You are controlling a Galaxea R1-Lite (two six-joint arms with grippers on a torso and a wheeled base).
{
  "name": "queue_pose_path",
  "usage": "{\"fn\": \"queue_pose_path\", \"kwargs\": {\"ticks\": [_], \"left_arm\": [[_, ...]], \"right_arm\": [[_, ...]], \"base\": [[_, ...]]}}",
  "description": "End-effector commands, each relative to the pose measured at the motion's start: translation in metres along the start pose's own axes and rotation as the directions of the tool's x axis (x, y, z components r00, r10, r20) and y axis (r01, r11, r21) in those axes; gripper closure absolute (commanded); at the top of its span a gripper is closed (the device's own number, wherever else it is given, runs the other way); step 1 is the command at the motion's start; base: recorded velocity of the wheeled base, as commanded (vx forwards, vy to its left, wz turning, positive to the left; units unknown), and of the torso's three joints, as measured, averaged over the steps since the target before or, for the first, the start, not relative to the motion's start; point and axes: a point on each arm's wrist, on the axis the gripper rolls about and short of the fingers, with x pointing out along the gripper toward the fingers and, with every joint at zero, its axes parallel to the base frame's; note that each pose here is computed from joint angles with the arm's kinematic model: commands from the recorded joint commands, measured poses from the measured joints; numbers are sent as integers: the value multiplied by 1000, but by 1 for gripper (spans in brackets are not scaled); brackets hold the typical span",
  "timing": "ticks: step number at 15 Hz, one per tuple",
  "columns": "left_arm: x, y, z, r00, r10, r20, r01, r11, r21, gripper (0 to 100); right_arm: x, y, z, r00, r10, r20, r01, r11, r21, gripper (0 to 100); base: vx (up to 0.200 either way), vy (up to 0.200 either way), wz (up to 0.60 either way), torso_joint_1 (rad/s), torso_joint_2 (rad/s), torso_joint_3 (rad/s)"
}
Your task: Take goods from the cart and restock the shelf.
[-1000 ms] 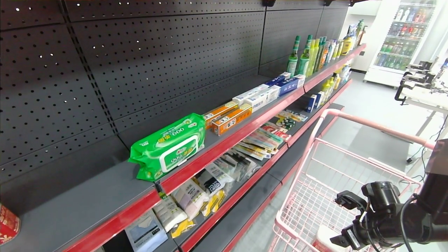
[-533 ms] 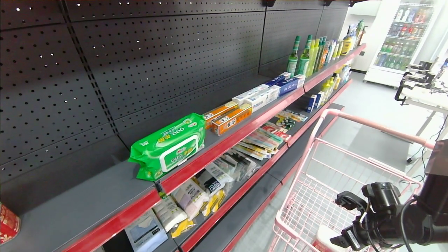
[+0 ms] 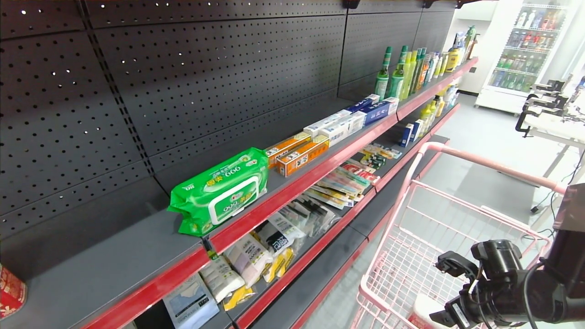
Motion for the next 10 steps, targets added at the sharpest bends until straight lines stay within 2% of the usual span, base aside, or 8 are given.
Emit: {"fn": "queue_pose_path", "kwargs": {"ticks": [1, 5, 7, 10], "left_arm": [[0, 0, 0, 1000, -1, -1, 1, 1000, -2, 0], [0, 0, 0, 1000, 1, 1, -1, 1000, -2, 0], [0, 0, 0, 1000, 1, 1, -1, 1000, 3, 0], [0, 0, 0, 1000, 1, -1, -1, 1000, 3, 0]], "right_arm": [[1, -1, 0, 1000, -1, -1, 1, 1000, -8, 0], [4, 0, 0, 1000, 24, 3, -24, 1000, -20, 0], [6, -3, 4, 999, 31, 21, -30, 997, -71, 0], [11, -10, -9, 998, 64, -7, -64, 992, -106, 0]], "base": [[0, 0, 0, 0, 0, 0], [0, 0, 0, 0, 0, 0], [0, 0, 0, 0, 0, 0], [0, 0, 0, 0, 0, 0]]}}
